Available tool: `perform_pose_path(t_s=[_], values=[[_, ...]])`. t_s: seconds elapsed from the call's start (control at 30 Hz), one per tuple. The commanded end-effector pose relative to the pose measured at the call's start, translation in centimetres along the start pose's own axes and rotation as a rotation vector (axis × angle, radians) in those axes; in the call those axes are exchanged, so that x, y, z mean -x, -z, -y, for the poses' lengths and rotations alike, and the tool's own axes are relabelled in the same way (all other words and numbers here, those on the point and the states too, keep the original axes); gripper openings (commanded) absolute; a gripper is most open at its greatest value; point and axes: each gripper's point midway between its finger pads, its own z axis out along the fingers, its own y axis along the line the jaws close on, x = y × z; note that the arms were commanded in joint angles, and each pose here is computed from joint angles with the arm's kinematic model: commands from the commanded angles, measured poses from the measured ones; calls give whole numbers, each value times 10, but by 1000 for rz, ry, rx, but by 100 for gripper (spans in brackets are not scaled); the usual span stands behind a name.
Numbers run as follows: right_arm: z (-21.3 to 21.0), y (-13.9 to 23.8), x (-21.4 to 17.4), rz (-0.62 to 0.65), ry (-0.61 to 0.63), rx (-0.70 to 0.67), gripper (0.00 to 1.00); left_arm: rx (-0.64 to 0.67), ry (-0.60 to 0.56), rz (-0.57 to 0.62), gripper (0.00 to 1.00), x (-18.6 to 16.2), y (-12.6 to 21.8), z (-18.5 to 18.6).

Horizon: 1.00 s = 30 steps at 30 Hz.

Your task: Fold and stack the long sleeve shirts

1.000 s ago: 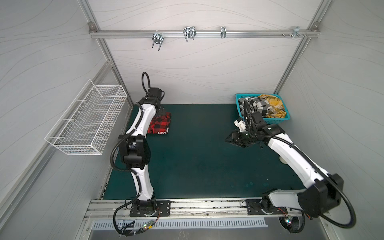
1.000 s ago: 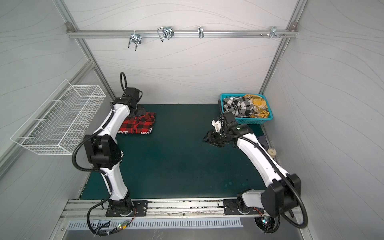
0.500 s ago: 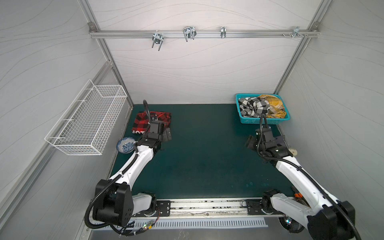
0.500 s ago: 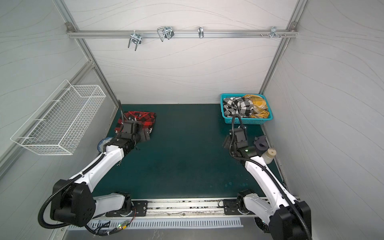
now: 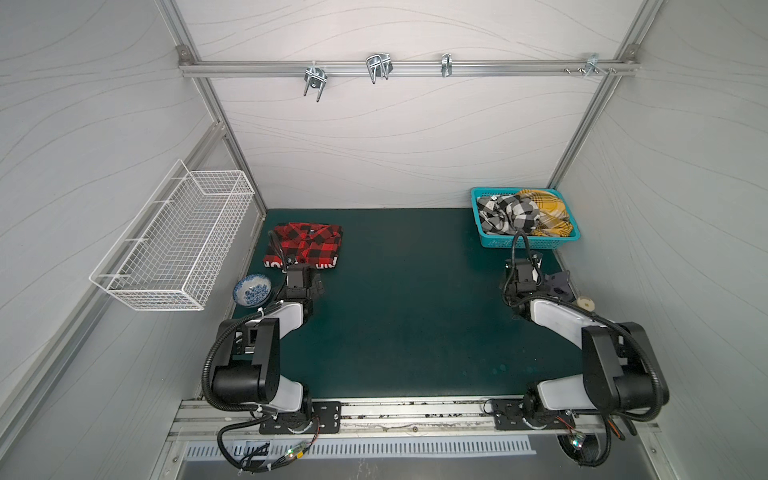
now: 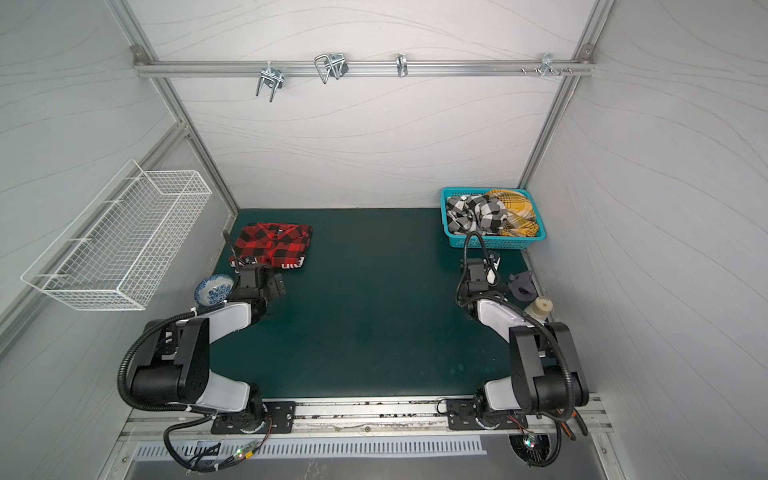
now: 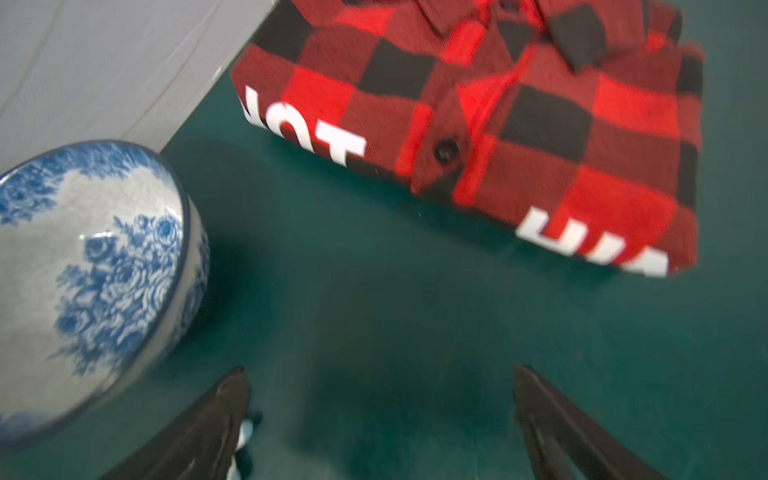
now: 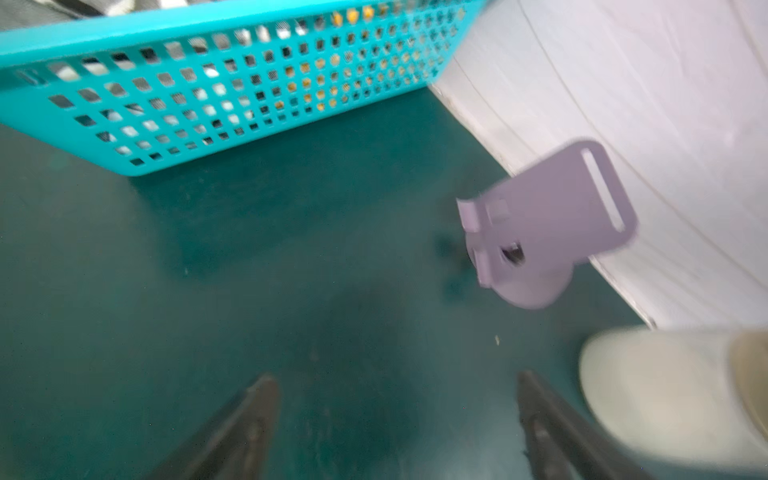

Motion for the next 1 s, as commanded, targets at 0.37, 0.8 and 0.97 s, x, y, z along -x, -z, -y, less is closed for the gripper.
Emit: perform_pose_path(t_s=[0.37, 0.8, 0.97], values=[[-81, 2, 12, 222, 105, 569, 99, -321, -69, 243, 100, 27, 8, 56], [-84, 3, 13, 244, 144, 514, 99, -271, -102, 283, 100, 29, 11, 59], [-84, 3, 13, 243, 143, 514, 99, -271, -102, 282, 100, 28, 11, 59]])
